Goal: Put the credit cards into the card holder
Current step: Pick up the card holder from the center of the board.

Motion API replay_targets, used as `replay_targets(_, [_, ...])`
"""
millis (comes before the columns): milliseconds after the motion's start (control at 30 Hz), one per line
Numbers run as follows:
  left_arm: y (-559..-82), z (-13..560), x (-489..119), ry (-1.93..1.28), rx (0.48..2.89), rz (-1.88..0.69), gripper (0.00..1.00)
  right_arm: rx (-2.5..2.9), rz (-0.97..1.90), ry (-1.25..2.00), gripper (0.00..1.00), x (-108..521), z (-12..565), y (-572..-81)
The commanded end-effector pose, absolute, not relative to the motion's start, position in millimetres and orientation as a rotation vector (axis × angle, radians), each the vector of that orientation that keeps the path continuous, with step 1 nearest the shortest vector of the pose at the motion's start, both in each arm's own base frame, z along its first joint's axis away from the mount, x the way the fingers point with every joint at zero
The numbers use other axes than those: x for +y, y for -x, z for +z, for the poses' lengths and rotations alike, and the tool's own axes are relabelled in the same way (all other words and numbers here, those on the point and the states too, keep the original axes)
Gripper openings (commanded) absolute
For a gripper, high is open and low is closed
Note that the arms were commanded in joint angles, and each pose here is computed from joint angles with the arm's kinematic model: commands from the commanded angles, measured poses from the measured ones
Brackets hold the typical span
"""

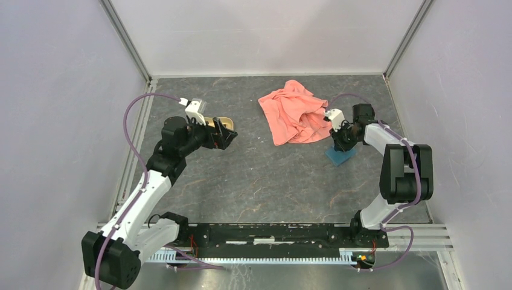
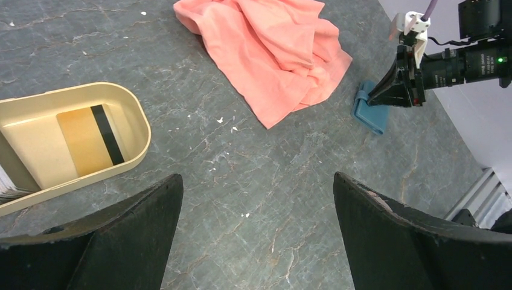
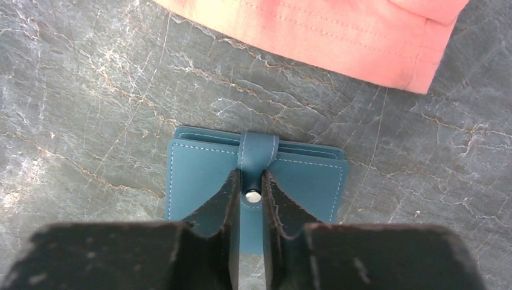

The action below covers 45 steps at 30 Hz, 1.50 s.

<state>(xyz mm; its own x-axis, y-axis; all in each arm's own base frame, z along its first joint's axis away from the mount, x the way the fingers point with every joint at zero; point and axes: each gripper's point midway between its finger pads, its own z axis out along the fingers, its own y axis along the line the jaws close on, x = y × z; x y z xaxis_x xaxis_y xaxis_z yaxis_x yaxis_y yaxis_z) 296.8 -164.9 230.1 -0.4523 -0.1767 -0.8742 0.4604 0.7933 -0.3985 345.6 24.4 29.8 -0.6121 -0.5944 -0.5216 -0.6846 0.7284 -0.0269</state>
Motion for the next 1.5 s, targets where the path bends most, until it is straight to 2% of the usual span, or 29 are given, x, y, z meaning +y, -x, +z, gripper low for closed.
replay_targets(0, [-296.8, 241.1, -175.7, -0.227, 1.863, -0.835, 1.00, 2.448, 0.259, 0.971, 0.12, 23.8, 21.9, -335.5])
replay_targets(100, [-290.5, 240.9, -191.0, -0.271, 1.849, -0.952, 1.00, 2.392, 0.270, 0.961, 0.00, 29.5, 34.7, -336.9])
replay_targets(233, [-283.6, 233.1, -214.6, -0.285, 1.893, -1.110, 0.99, 2.287, 0.336, 0.964, 0.00, 44.6, 56.7, -336.2])
replay_targets(333, [-274.2, 225.8, -236.1, -0.289, 1.930, -1.194, 0.98, 2.140, 0.490, 1.033, 0.00, 73.0, 78.9, -324.5])
replay_targets(567, [-236.2, 175.2, -282.4, -0.262, 1.950, -1.307, 0.95, 1.762, 0.813, 1.475, 0.00, 145.0, 92.6, -253.7])
replay_targets(867, [-209.2, 137.5, -330.9, -0.187, 1.984, -1.409, 0.92, 1.603, 0.878, 1.600, 0.12, 174.7, 99.1, -230.5])
replay_targets(1267, [-233.6, 121.7, -368.0, 0.098, 2.008, -1.539, 0.88, 1.580, 0.921, 1.700, 0.13, 194.0, 84.5, -214.5])
replay_targets(1367, [-240.3, 117.7, -373.1, 0.160, 2.020, -1.540, 0.84, 1.567, 0.914, 1.715, 0.14, 195.9, 84.3, -212.3])
replay_targets(1467, [-244.8, 107.6, -379.7, 0.204, 2.067, -1.531, 0.73, 1.552, 0.889, 1.737, 0.14, 198.7, 83.7, -211.1])
